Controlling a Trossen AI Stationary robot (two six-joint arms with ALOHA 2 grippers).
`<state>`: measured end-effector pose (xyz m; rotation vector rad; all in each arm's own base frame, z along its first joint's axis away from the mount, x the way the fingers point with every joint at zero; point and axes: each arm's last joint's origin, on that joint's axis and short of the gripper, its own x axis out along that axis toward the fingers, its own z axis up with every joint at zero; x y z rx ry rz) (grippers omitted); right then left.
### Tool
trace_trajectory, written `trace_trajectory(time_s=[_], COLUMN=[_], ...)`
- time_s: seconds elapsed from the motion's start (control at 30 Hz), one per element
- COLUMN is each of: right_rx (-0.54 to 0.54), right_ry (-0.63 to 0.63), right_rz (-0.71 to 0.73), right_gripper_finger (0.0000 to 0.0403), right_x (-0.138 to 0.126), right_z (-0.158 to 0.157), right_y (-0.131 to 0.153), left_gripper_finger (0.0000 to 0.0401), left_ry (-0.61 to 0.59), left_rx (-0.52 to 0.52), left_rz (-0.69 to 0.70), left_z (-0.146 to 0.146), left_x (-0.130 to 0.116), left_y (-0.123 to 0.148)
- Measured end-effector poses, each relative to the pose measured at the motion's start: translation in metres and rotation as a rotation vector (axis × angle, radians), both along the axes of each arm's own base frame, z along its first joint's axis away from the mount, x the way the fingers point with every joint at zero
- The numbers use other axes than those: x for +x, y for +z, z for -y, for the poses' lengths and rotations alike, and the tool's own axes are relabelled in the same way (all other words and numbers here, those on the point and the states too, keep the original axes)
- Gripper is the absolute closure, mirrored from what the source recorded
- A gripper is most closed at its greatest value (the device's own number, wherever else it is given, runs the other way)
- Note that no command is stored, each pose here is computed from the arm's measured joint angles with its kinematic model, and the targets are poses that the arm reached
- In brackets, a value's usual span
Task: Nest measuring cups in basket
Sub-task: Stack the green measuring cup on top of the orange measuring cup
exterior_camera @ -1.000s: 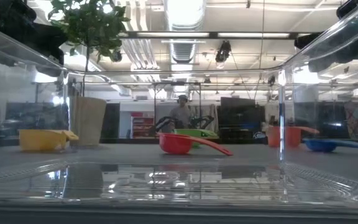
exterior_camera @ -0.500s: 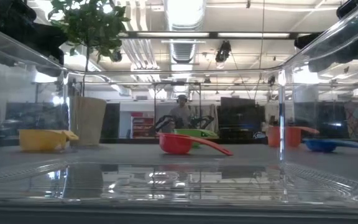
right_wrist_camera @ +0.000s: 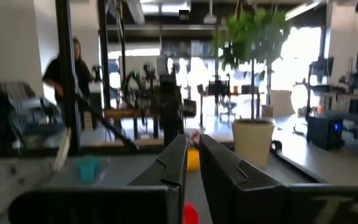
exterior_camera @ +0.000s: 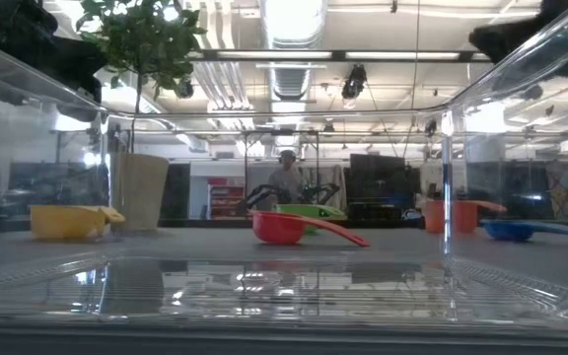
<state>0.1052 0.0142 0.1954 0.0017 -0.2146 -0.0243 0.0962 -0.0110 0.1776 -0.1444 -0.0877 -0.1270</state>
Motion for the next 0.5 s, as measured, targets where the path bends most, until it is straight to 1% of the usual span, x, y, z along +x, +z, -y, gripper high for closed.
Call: trace_trajectory(time_s=[0.1,0.27,0.33,0.47,0.5], right_rx=[0.006,-0.004,0.002,0.037,0.042], right_ry=[0.002,-0.003,-0.056,-0.245,-0.274], right_rz=[-0.038,-0.195,-0.289,-0.542,-0.595], right_gripper_finger=[0.0369,0.0369,0.0369,0.0369,0.0369], right_x=[0.001,0.009,0.017,0.032,0.034], right_z=[0.0,-0.002,-0.002,0.0,0.001], right_y=[0.016,0.05,0.06,0.068,0.07], left_gripper_finger=[0.036,0.036,0.036,0.036,0.036], left_ry=[0.0,0.0,0.0,0.0,0.0], left_rx=[0.0,0.0,0.0,0.0,0.0], left_rz=[0.0,0.0,0.0,0.0,0.0], left_z=[0.0,0.0,0.0,0.0,0.0], left_x=[0.0,0.0,0.0,0.0,0.0], left_y=[0.0,0.0,0.0,0.0,0.0])
